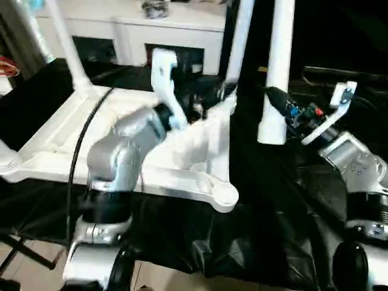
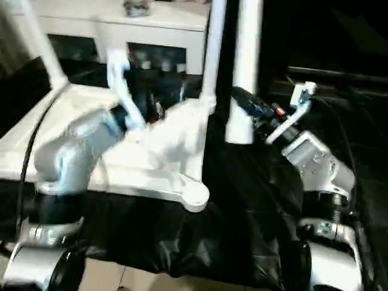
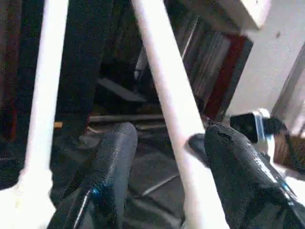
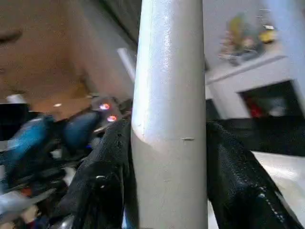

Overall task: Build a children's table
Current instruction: Pick table leg

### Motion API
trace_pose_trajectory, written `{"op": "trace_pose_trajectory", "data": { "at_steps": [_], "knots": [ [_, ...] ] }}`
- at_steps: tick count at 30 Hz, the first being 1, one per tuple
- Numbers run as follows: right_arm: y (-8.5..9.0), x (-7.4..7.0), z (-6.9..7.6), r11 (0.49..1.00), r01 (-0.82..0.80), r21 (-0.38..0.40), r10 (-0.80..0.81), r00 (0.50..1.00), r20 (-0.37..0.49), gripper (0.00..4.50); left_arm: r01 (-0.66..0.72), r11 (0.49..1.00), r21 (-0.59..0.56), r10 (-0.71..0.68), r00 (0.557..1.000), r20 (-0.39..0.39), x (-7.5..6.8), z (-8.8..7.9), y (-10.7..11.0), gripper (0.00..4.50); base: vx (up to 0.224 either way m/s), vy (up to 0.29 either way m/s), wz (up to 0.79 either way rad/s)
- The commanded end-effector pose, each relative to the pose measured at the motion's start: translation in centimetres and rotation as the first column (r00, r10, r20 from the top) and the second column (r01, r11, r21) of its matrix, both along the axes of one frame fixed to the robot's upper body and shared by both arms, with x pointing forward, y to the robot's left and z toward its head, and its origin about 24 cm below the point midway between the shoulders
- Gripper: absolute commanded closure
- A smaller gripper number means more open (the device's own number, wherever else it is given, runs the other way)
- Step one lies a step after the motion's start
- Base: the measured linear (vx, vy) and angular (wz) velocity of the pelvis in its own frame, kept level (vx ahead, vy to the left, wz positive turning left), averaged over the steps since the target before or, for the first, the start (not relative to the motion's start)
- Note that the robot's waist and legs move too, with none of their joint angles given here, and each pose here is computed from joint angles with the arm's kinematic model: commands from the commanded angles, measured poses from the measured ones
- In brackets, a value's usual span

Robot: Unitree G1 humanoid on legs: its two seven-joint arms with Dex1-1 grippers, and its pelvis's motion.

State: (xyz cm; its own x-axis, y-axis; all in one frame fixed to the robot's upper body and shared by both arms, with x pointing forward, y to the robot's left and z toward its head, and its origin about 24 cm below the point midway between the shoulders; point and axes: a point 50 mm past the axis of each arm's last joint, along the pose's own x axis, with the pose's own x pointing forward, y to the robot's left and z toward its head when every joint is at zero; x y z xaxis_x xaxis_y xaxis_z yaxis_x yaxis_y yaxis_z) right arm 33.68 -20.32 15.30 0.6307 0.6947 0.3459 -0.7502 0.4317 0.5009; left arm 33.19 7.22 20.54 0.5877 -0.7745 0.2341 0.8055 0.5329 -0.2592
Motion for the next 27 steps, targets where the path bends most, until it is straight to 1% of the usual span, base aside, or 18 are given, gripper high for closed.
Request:
{"op": "trace_pose_trajectory", "data": {
  "at_steps": [1, 3, 4, 6, 8, 10, 11, 13, 15, 18, 20, 21, 23, 24, 25, 26, 27],
  "knots": [
    [0.7, -0.7, 0.6, 0.997, -0.077, 0.009, 0.076, 0.996, 0.040, 2.65, 0.011, 0.999, -0.033, -0.012, 1.000, -0.028, 0.3, 0.5, -0.3, 1.81, 0.000, 0.000, 0.00],
    [1.6, -1.3, 0.3, 0.990, -0.139, -0.002, 0.139, 0.989, 0.041, 2.65, 0.040, 0.997, -0.073, -0.043, 0.998, -0.040, 0.3, 0.8, -0.9, 1.81, 0.000, 0.000, 0.00],
    [1.9, -1.5, 0.2, 0.988, -0.155, -0.007, 0.155, 0.987, 0.038, 2.65, 0.048, 0.996, -0.075, -0.051, 0.998, -0.040, 0.3, 0.9, -1.1, 1.81, 0.000, 0.000, 0.00],
    [2.5, -1.9, 0.0, 0.980, -0.199, -0.013, 0.199, 0.979, 0.032, 2.65, 0.071, 0.992, -0.106, -0.078, 0.995, -0.062, 0.2, 1.0, -1.5, 1.81, 0.000, 0.000, 0.00],
    [3.4, -2.4, -0.3, 0.969, -0.246, -0.036, 0.247, 0.969, 0.025, 2.65, 0.086, 0.989, -0.118, -0.095, 0.993, -0.073, 0.2, 1.0, -1.8, 1.81, 0.000, 0.000, 0.00],
    [4.0, -2.8, -0.6, 0.959, -0.277, -0.053, 0.278, 0.960, 0.017, 2.65, 0.089, 0.989, -0.122, -0.099, 0.992, -0.081, 0.3, 1.0, -1.9, 1.81, 0.000, 0.000, 0.00],
    [4.0, -2.8, -0.6, 0.959, -0.277, -0.053, 0.278, 0.960, 0.017, 2.65, 0.089, 0.989, -0.122, -0.099, 0.992, -0.081, 0.3, 1.0, -1.9, 1.81, 0.000, 0.000, 0.00],
    [4.7, -3.1, -0.8, 0.947, -0.311, -0.074, 0.313, 0.950, 0.012, 2.65, 0.096, 0.988, -0.119, -0.108, 0.990, -0.095, 0.4, 0.9, -2.2, 1.81, 0.000, 0.000, 0.00],
    [5.3, -3.1, -1.0, 0.942, -0.323, -0.093, 0.325, 0.946, 0.005, 2.65, 0.095, 0.990, -0.106, -0.106, 0.989, -0.106, 0.4, 0.6, -2.4, 1.81, 0.000, 0.000, 0.00],
    [6.2, -2.7, -1.2, 0.944, -0.302, -0.133, 0.304, 0.953, 0.000, 2.65, 0.085, 0.992, -0.095, -0.096, 0.988, -0.121, 0.5, 0.2, -2.6, 1.81, 0.000, 0.000, 0.00],
    [6.3, -2.7, -1.3, 0.943, -0.303, -0.139, 0.306, 0.952, 0.000, 2.65, 0.085, 0.992, -0.096, -0.097, 0.988, -0.124, 0.5, 0.2, -2.6, 2.10, 0.000, 0.000, 0.00],
    [6.8, -2.5, -1.4, 0.940, -0.292, -0.176, 0.296, 0.955, -0.003, 2.65, 0.072, 0.993, -0.092, -0.083, 0.988, -0.129, 0.4, 0.1, -2.6, 2.17, 0.000, 0.000, 0.00],
    [7.1, -2.3, -1.6, 0.938, -0.273, -0.215, 0.279, 0.960, -0.003, 2.65, 0.054, 0.994, -0.095, -0.067, 0.988, -0.141, 0.5, 0.1, -2.5, 2.20, 0.000, 0.000, 0.00],
    [7.3, -2.2, -1.6, 0.937, -0.260, -0.233, 0.267, 0.964, -0.002, 2.65, 0.046, 0.994, -0.097, -0.060, 0.987, -0.151, 0.5, 0.1, -2.5, 2.39, 0.000, 0.000, 0.00],
    [7.5, -2.0, -1.7, 0.936, -0.242, -0.256, 0.250, 0.968, -0.001, 2.65, 0.022, 0.996, -0.087, -0.036, 0.986, -0.166, 0.7, 0.0, -2.5, 2.44, 0.000, 0.000, 0.00],
    [7.9, -1.9, -1.8, 0.930, -0.223, -0.293, 0.234, 0.972, -0.001, 2.65, -0.014, 0.997, -0.072, 0.001, 0.984, -0.181, 0.9, -0.1, -2.5, 2.44, 0.000, 0.000, 0.00],
    [8.5, -1.7, -2.1, 0.917, -0.198, -0.347, 0.211, 0.977, 0.001, 2.65, -0.048, 0.998, -0.047, 0.038, 0.980, -0.195, 1.1, -0.4, -2.4, 2.48, 0.000, 0.000, 0.00]
  ]
}}
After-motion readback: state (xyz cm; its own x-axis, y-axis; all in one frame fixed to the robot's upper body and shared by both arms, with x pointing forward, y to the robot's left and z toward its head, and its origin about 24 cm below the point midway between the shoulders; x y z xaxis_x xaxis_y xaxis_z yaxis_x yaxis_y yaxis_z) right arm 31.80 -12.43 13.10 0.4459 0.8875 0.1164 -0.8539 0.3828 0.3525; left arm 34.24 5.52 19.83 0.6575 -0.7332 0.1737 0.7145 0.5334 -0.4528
